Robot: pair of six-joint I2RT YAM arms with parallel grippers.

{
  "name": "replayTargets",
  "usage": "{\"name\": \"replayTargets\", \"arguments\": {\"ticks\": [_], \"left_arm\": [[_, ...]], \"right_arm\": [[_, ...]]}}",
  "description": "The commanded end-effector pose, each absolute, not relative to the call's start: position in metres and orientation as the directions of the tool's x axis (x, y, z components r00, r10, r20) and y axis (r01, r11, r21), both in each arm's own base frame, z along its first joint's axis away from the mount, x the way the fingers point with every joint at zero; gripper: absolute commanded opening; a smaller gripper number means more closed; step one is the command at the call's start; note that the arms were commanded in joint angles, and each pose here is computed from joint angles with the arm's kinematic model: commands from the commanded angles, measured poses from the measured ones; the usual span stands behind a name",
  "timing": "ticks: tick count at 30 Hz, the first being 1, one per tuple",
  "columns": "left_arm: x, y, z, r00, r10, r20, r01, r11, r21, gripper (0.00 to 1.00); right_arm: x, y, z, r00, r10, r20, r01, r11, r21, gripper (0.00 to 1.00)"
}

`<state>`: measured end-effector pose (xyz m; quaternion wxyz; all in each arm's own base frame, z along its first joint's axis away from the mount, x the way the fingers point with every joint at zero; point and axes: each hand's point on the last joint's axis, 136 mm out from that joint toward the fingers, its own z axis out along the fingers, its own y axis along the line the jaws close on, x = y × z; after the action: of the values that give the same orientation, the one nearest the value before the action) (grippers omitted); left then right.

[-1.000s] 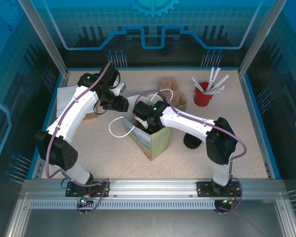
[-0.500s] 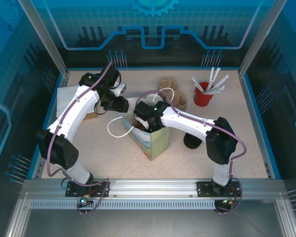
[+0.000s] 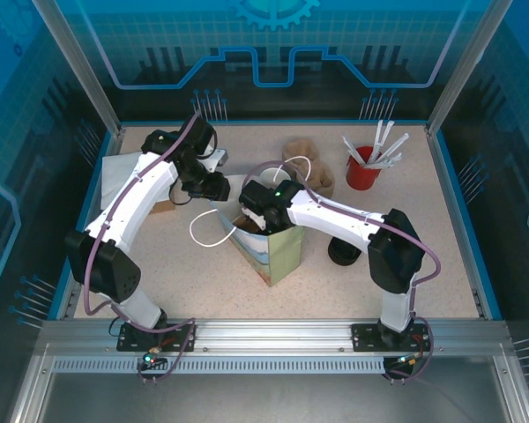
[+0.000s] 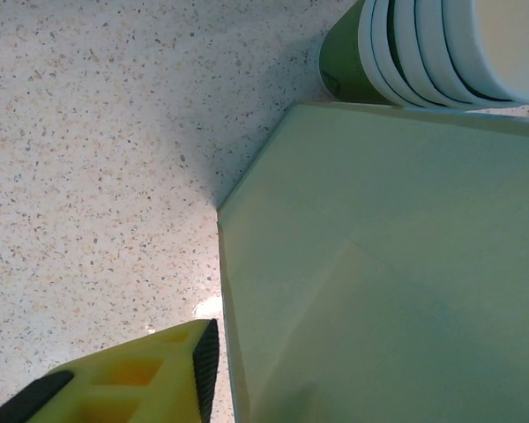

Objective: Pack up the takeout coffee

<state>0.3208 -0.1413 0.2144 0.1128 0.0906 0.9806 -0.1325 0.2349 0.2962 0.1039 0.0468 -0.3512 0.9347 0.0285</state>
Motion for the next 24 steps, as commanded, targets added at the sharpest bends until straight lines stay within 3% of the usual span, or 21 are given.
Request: {"name": "replayTargets", "arguments": {"ticks": [1,8,24], "left_arm": [[0.319,-0.143,0.225,-0.948,0.158,-0.277,0.229,0.942,-0.246,0.34],[0.318,-0.144,0.228,-0.945,0.157,-0.288,0.234,0.938,-0.256,0.24],[0.318,-0.147,0.234,-0.935,0.17,-0.313,0.252,0.936,-0.246,0.12]], "right_arm": [[0.237,0.291,0.119,-0.774,-0.625,-0.103,-0.63,0.776,0.025,1.0],[0.24,0.292,0.125,-0.779,-0.618,-0.11,-0.624,0.781,0.026,1.0],[0.246,0.293,0.138,-0.811,-0.571,-0.131,-0.581,0.812,0.056,1.0]]}}
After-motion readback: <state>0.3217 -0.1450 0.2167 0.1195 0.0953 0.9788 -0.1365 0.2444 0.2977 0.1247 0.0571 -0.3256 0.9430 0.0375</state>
